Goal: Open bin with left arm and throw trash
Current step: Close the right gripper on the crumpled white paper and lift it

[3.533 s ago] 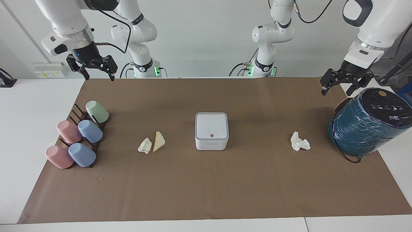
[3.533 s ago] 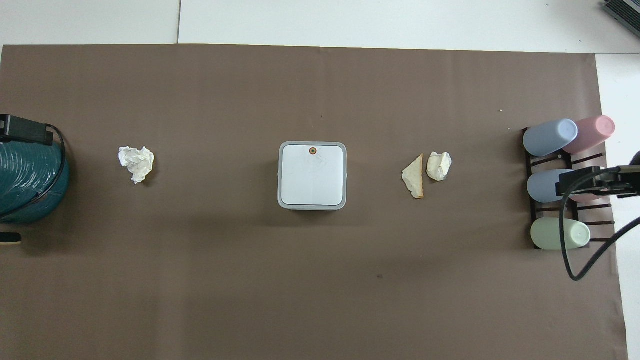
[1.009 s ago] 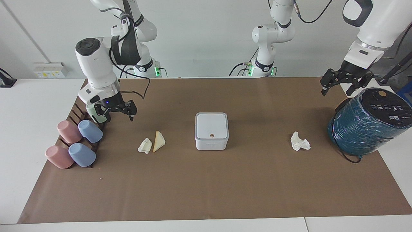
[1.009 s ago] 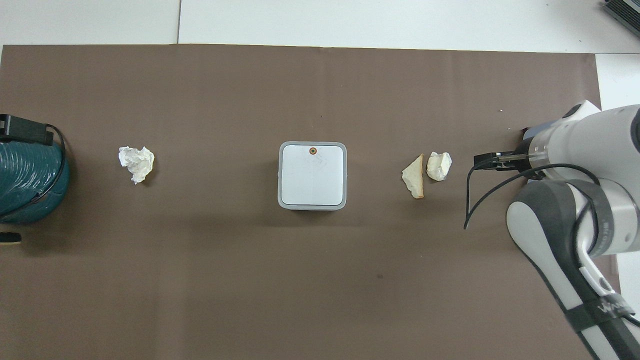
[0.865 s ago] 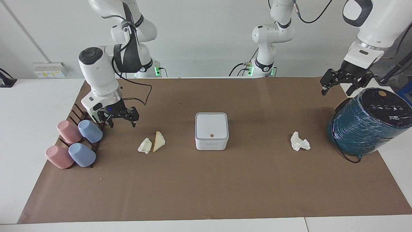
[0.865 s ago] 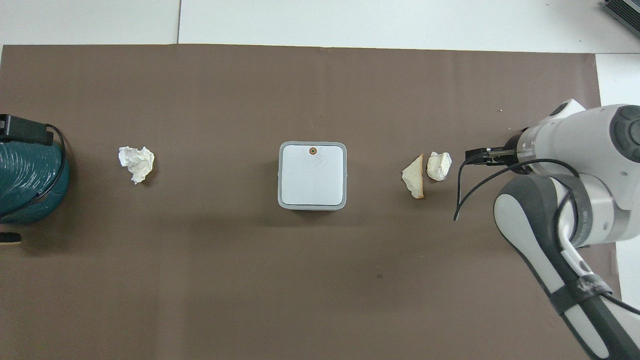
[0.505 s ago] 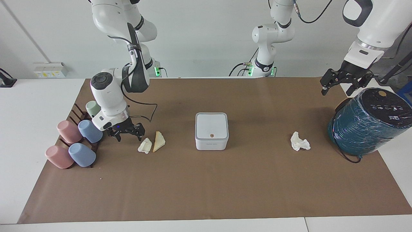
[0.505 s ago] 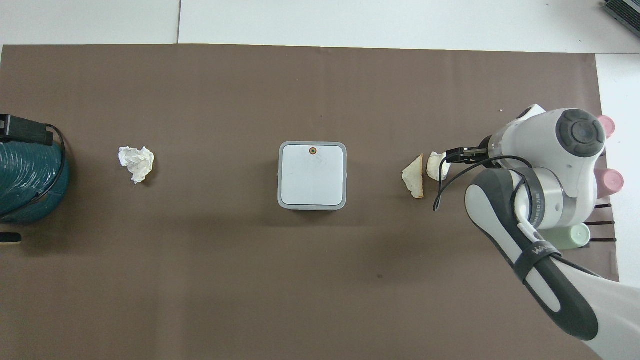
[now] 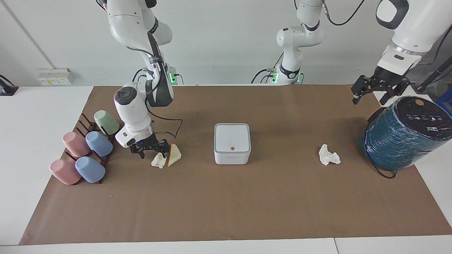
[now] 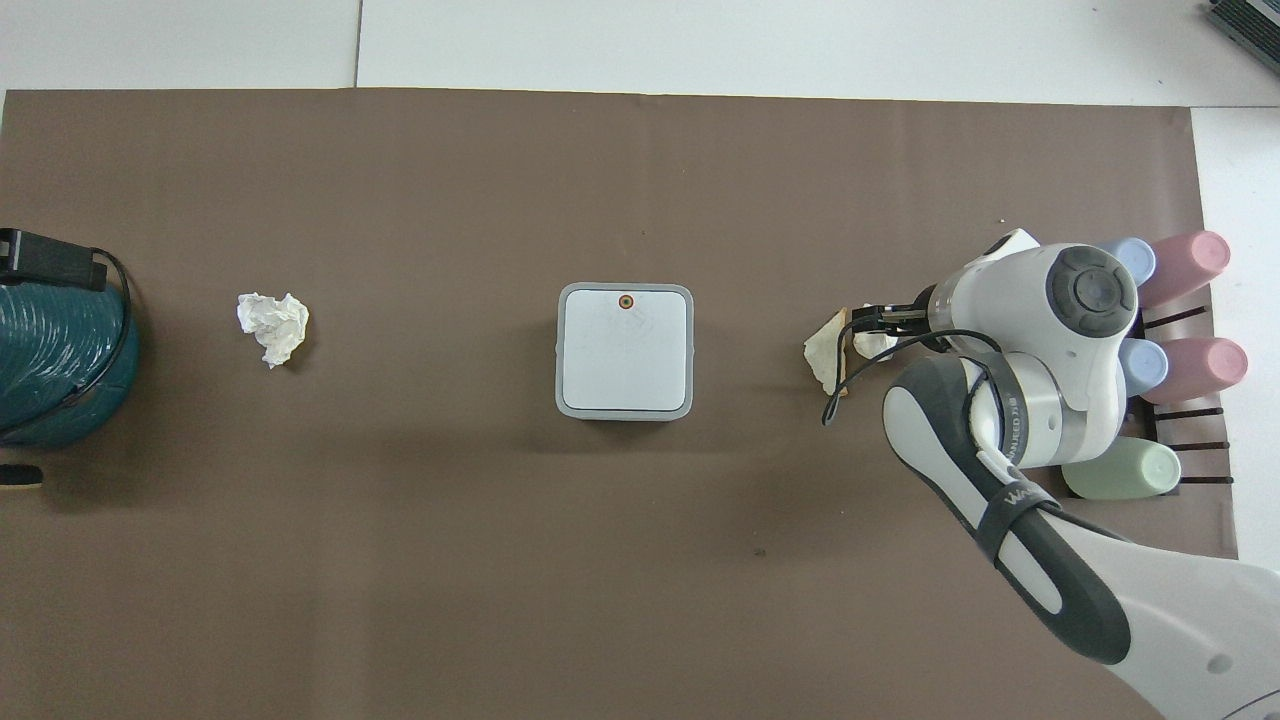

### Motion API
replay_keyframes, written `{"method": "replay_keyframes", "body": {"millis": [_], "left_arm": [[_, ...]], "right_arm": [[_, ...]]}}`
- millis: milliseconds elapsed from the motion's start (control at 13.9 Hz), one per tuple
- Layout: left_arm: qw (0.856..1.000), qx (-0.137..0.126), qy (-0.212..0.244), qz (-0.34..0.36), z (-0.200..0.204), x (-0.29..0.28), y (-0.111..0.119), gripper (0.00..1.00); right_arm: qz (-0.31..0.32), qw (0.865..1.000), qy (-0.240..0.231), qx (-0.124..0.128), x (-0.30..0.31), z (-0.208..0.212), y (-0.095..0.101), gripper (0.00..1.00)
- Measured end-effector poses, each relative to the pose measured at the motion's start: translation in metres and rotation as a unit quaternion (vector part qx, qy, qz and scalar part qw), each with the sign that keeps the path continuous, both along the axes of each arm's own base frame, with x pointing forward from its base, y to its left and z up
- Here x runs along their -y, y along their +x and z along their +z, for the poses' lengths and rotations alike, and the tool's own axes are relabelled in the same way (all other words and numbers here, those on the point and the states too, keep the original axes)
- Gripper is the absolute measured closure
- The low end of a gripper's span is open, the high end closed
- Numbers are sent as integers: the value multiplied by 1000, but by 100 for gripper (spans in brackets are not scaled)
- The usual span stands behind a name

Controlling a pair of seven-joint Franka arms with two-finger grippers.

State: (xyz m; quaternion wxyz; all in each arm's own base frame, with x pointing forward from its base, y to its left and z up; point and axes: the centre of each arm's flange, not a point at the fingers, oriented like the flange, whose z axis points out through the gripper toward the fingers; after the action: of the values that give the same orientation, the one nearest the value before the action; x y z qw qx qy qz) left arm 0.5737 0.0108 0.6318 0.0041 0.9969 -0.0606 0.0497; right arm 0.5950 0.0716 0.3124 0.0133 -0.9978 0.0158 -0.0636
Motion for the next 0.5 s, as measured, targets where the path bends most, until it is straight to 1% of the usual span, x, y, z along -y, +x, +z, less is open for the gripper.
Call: {"method": "replay_keyframes", "body": {"millis": [505], "left_arm": [[1000,0,0,0,0,0,0,0]], "right_arm": [[-1,1000,-1,-4,1,-10,-2,0]]}}
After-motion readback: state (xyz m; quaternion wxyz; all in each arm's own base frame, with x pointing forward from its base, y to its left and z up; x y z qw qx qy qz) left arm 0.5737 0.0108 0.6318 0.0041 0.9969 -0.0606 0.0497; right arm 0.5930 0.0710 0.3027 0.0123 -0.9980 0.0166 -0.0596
